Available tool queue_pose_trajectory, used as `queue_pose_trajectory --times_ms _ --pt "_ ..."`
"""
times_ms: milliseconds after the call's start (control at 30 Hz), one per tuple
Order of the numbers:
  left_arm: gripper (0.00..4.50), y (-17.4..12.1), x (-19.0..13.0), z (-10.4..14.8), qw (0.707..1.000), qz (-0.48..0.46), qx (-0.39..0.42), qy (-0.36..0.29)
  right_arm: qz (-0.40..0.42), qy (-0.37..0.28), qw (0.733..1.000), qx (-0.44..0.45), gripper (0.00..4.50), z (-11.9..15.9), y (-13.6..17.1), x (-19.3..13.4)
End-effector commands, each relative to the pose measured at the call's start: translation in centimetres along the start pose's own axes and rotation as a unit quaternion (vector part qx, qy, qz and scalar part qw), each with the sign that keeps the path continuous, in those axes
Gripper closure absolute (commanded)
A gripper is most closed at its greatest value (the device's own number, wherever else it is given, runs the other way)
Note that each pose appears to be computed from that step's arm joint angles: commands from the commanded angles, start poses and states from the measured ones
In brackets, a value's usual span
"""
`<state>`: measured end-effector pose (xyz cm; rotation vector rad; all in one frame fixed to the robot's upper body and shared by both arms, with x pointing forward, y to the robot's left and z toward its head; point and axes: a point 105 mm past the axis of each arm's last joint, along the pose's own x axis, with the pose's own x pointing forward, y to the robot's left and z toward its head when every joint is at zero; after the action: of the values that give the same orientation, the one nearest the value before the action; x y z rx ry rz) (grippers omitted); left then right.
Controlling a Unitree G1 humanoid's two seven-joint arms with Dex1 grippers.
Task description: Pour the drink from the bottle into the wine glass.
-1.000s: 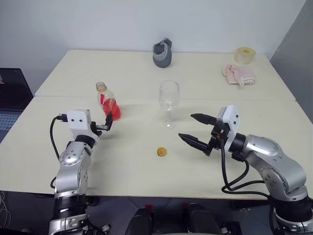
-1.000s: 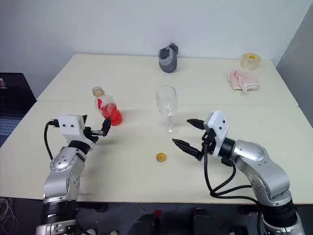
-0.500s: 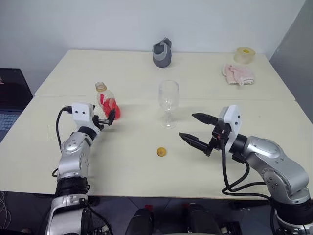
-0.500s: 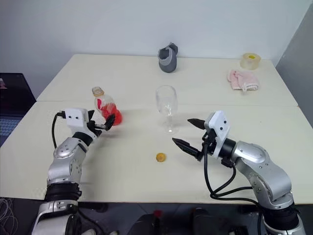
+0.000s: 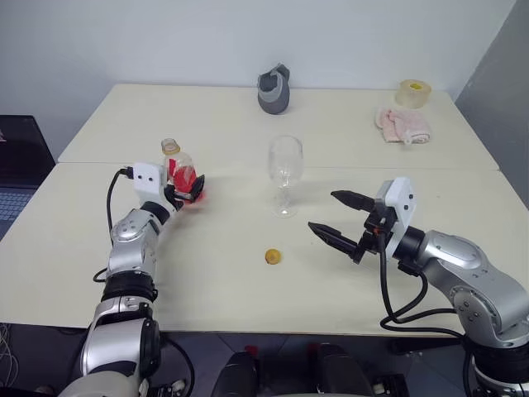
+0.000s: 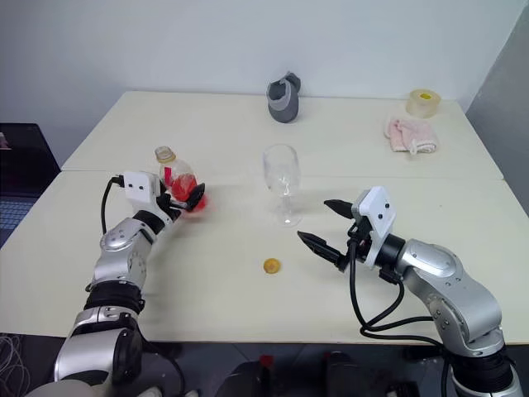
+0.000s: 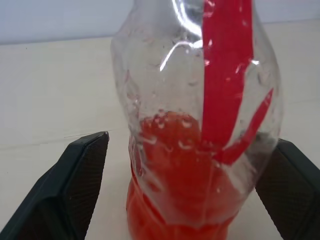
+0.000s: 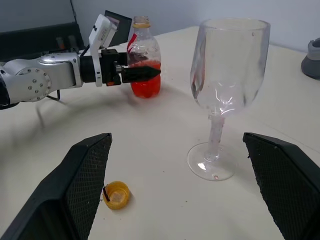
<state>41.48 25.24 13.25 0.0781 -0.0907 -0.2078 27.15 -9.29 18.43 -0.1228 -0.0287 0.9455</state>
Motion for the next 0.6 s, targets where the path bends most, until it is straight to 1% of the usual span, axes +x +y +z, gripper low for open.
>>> queue_pose_trajectory --times_ms 33,600 --pt "0.0 0.24 0.57 1.6 0.999 0.006 0.022 -0.028 0.005 -0.021 1.0 -0.014 0.01 1.15 0.3 -0.11" --pt "0.0 0.66 0.45 1.24 0.999 0.011 0.02 -0.031 0.002 -0.025 1.0 -0.012 0.01 1.21 0.13 0.14"
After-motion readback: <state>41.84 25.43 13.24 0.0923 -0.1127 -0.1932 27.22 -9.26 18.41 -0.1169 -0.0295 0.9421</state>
